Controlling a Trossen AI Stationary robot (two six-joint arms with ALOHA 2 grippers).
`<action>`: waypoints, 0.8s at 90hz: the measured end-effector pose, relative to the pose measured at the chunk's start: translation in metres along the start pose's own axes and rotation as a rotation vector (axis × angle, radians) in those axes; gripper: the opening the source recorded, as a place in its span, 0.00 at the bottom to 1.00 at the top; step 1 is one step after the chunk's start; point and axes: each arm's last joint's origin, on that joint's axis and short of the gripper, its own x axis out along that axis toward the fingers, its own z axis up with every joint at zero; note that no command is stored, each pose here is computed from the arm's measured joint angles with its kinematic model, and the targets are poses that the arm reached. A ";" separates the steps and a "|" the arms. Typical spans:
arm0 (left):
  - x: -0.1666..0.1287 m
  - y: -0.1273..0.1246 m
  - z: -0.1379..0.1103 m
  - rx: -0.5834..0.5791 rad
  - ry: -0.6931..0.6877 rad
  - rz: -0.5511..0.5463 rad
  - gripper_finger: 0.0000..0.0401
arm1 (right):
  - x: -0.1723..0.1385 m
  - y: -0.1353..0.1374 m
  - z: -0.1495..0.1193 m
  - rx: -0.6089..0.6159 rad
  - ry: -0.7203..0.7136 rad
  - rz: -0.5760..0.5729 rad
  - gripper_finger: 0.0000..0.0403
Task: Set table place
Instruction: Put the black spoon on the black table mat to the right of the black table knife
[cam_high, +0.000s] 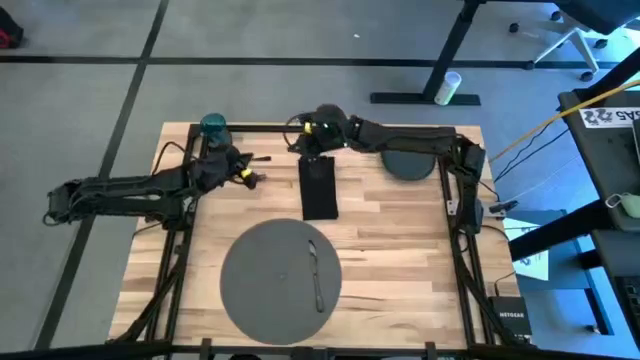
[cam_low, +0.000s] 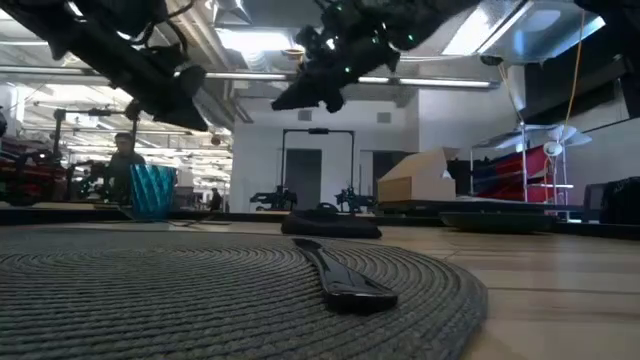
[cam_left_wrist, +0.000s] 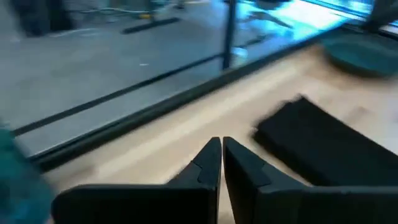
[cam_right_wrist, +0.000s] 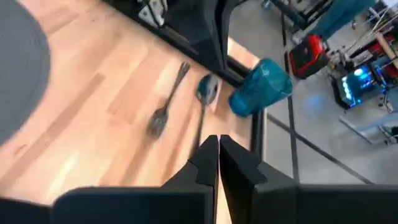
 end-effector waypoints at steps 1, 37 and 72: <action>0.001 0.001 0.000 -0.005 -0.001 0.007 0.00 | -0.001 -0.002 0.000 -0.001 -0.002 0.003 0.00; 0.007 0.012 -0.010 0.301 0.172 -0.145 0.00 | 0.037 0.008 -0.035 0.093 0.053 0.166 0.00; 0.037 0.025 -0.010 0.484 0.495 -0.172 0.00 | 0.039 0.018 -0.028 0.092 -0.019 0.271 0.01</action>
